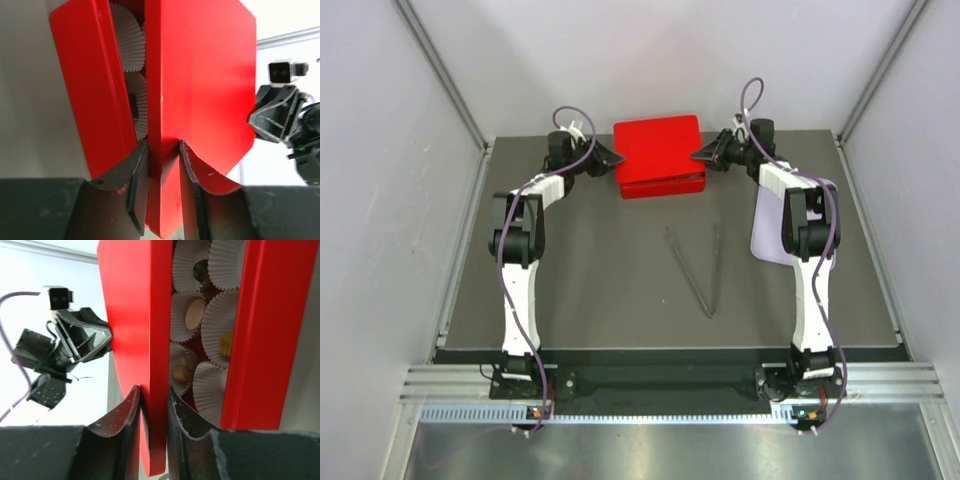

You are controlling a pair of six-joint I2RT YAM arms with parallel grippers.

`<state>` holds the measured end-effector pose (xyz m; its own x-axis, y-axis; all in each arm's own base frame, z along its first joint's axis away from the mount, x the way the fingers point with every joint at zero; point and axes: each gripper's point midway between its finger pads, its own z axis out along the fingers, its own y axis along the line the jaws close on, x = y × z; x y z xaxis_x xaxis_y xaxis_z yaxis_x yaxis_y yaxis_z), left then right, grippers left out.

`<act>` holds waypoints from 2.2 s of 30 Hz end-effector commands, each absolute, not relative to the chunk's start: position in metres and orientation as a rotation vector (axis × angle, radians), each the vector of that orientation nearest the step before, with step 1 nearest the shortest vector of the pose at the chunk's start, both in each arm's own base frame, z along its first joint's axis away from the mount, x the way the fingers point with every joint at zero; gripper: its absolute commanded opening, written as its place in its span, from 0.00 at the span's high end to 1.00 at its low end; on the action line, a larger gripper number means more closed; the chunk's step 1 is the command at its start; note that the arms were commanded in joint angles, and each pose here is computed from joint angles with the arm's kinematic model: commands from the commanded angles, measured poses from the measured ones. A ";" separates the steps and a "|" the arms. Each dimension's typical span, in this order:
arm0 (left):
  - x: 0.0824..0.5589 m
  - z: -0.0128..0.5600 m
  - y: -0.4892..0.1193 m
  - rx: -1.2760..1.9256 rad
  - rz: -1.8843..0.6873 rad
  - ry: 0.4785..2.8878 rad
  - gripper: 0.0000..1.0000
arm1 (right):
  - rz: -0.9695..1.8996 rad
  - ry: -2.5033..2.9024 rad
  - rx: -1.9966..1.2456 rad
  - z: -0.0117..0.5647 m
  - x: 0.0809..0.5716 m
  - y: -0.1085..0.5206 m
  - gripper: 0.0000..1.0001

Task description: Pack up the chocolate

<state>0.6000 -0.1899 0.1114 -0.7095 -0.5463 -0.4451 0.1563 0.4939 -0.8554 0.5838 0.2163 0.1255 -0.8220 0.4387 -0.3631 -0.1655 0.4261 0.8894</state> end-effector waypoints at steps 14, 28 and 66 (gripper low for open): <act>0.616 0.116 -0.168 -0.235 -1.018 2.049 0.59 | 1.325 2.004 0.207 0.133 0.621 0.187 1.00; 0.612 0.119 -0.163 -0.239 -0.972 2.067 0.55 | 1.433 2.002 0.187 0.129 0.617 0.194 1.00; 0.601 0.206 -0.165 -0.204 -1.086 1.930 0.34 | 1.925 1.595 0.238 0.240 0.585 0.213 1.00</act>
